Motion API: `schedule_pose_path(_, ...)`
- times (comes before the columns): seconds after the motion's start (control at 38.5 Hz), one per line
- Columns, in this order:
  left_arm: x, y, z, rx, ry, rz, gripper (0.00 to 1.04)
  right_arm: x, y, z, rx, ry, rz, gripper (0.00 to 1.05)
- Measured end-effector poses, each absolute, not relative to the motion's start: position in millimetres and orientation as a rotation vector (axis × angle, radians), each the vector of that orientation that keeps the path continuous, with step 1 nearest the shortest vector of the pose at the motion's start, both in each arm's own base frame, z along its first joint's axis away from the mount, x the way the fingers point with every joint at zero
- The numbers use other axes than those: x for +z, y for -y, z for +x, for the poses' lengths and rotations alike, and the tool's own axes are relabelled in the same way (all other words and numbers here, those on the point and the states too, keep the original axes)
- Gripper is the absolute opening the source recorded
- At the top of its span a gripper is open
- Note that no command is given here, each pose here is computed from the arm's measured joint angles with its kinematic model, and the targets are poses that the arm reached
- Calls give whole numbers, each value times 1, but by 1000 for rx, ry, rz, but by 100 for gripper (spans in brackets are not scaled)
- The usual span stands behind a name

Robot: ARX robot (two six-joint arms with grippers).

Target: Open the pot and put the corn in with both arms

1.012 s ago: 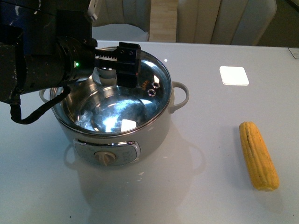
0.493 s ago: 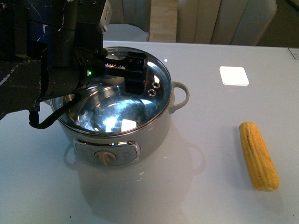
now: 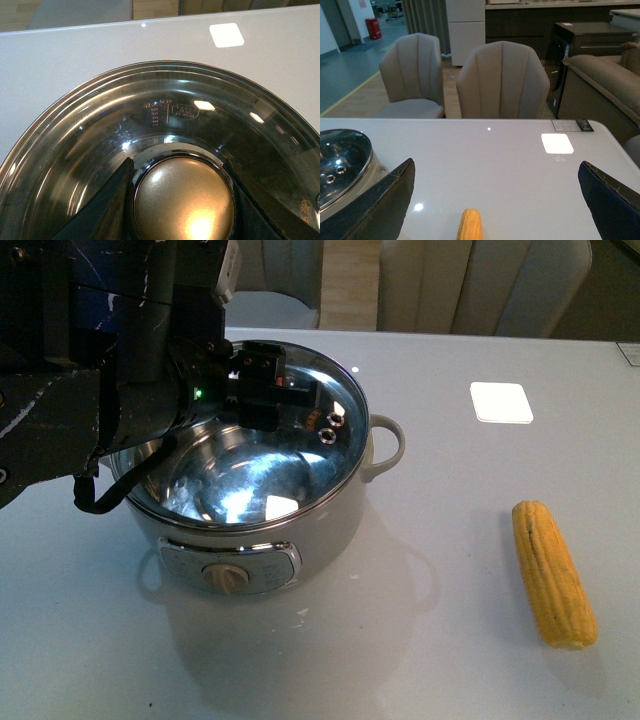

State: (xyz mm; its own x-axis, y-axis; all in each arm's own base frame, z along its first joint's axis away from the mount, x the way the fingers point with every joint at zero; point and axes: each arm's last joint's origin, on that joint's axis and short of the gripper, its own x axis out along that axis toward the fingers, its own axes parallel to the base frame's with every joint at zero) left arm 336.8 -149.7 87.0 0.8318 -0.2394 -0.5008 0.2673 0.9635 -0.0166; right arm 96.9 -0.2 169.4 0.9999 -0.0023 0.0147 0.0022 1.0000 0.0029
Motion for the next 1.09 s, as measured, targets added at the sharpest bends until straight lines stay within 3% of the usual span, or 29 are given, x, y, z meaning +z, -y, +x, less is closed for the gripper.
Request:
schedule_pose_path(0.55, 97, 146, 338, -256, -543, 83, 45, 169, 0, 97, -2, 15, 3, 96)
schedule_pose_path(0.91, 163, 136, 345, -213, -409, 82, 45, 169, 0, 97, -2, 15, 3, 96)
schedule_pose_path(1.09, 186, 101, 334, -145, -356, 68, 45, 169, 0, 97, -2, 15, 3, 96)
